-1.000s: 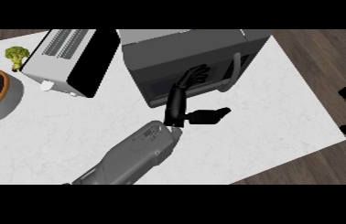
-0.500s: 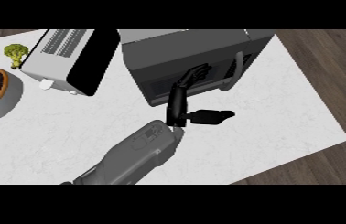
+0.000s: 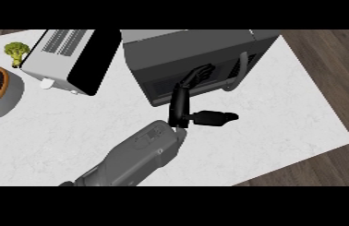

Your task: Pick up the milk, place it into the microwave and close the microwave

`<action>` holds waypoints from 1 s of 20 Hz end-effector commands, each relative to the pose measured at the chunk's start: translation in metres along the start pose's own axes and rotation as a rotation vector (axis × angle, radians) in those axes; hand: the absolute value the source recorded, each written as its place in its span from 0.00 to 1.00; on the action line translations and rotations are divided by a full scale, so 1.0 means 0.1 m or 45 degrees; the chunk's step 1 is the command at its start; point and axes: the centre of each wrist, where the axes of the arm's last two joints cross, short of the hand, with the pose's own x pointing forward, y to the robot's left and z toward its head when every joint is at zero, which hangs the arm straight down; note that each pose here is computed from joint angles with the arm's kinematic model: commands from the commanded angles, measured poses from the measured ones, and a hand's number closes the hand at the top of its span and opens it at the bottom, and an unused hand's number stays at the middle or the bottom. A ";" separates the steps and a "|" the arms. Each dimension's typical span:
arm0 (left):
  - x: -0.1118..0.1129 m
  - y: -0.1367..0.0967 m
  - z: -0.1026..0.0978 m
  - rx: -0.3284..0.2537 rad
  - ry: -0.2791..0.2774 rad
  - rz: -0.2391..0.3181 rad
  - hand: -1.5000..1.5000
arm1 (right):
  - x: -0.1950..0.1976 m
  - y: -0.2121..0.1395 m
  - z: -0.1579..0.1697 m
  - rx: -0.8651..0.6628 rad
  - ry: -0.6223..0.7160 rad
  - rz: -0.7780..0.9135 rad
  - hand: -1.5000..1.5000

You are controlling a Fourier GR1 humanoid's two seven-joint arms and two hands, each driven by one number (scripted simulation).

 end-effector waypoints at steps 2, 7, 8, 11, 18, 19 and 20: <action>0.09 0.06 -0.30 0.132 -0.010 -0.021 0.00 | -0.03 0.00 -0.02 0.011 0.011 0.007 1.00; 0.07 0.05 -0.25 0.097 -0.028 0.002 0.00 | -0.40 0.39 0.17 -0.106 0.040 -0.474 0.00; 0.07 0.05 -0.27 0.104 -0.029 -0.002 0.00 | -0.41 0.40 0.16 -0.103 0.026 -0.507 0.00; 0.09 0.04 -0.28 0.102 -0.032 0.016 0.00 | -0.46 0.43 0.15 -0.095 0.042 -0.558 0.00; 0.04 0.07 -0.26 0.108 -0.039 0.013 0.00 | -0.51 0.25 0.12 -0.113 0.037 -0.611 0.00; 0.04 0.07 -0.27 0.110 -0.043 0.015 0.00 | -0.53 0.26 0.13 -0.111 0.046 -0.631 0.00; 0.10 0.04 -0.31 0.115 -0.049 0.031 0.00 | -0.53 0.20 0.13 -0.109 0.045 -0.629 0.00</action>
